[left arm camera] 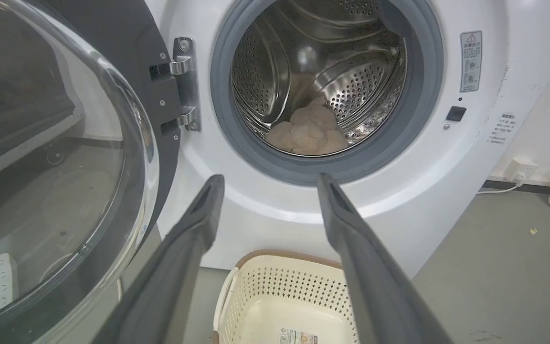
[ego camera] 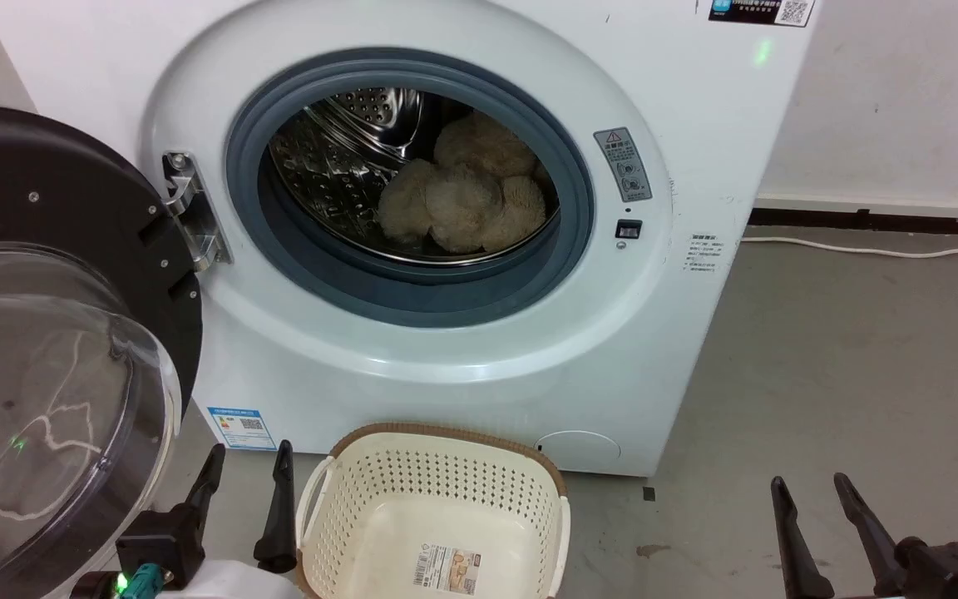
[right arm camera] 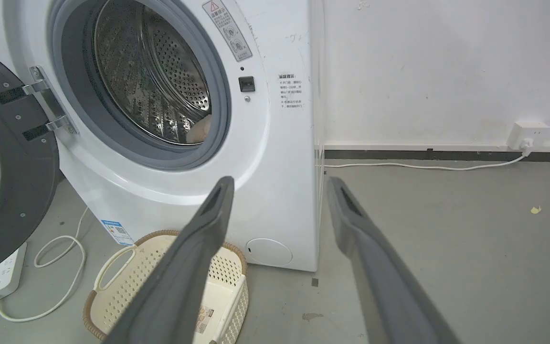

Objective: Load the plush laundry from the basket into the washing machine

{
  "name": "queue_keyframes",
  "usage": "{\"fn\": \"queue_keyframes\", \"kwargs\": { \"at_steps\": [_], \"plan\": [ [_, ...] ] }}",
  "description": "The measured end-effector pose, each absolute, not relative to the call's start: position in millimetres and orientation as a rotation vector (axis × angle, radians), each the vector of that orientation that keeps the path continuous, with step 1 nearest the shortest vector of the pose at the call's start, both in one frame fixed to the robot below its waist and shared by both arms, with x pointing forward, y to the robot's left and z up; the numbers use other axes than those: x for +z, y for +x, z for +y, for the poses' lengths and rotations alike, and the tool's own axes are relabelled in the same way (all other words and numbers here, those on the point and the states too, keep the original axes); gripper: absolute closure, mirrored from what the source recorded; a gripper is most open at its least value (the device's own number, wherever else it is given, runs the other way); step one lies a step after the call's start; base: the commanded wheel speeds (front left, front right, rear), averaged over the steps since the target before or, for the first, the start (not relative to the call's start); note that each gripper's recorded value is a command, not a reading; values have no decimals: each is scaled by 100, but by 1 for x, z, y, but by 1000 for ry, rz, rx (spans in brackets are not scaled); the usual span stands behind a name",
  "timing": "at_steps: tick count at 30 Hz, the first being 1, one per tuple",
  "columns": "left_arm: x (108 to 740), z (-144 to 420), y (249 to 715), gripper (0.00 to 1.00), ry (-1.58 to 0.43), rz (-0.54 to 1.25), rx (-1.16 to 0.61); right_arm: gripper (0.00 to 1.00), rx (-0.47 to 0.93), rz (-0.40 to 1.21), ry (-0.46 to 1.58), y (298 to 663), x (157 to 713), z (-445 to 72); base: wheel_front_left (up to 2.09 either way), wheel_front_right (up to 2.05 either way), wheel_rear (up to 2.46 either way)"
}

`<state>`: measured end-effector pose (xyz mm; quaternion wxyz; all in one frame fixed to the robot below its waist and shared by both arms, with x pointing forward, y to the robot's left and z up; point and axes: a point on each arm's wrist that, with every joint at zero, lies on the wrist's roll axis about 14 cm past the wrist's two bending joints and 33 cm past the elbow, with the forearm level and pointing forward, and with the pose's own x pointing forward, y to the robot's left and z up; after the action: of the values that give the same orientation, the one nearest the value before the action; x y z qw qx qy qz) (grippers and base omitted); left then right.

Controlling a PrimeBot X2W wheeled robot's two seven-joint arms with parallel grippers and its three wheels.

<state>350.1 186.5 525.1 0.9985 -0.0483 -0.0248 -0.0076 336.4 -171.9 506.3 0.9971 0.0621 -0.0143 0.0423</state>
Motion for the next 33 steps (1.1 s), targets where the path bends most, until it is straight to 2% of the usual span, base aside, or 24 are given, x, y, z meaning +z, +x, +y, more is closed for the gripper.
{"fn": "queue_keyframes", "kwargs": {
  "at_steps": [9,10,33],
  "plan": [
    [521,185,350,0,-106,-35,-18,0,88,-21,132,337,504,-170,0,0,0],
    [520,185,350,100,-108,-33,-17,100,88,-21,132,337,504,-170,0,0,0],
    [521,182,353,100,-90,-30,-20,100,93,-1,110,340,502,-169,0,0,0]
  ]
}}
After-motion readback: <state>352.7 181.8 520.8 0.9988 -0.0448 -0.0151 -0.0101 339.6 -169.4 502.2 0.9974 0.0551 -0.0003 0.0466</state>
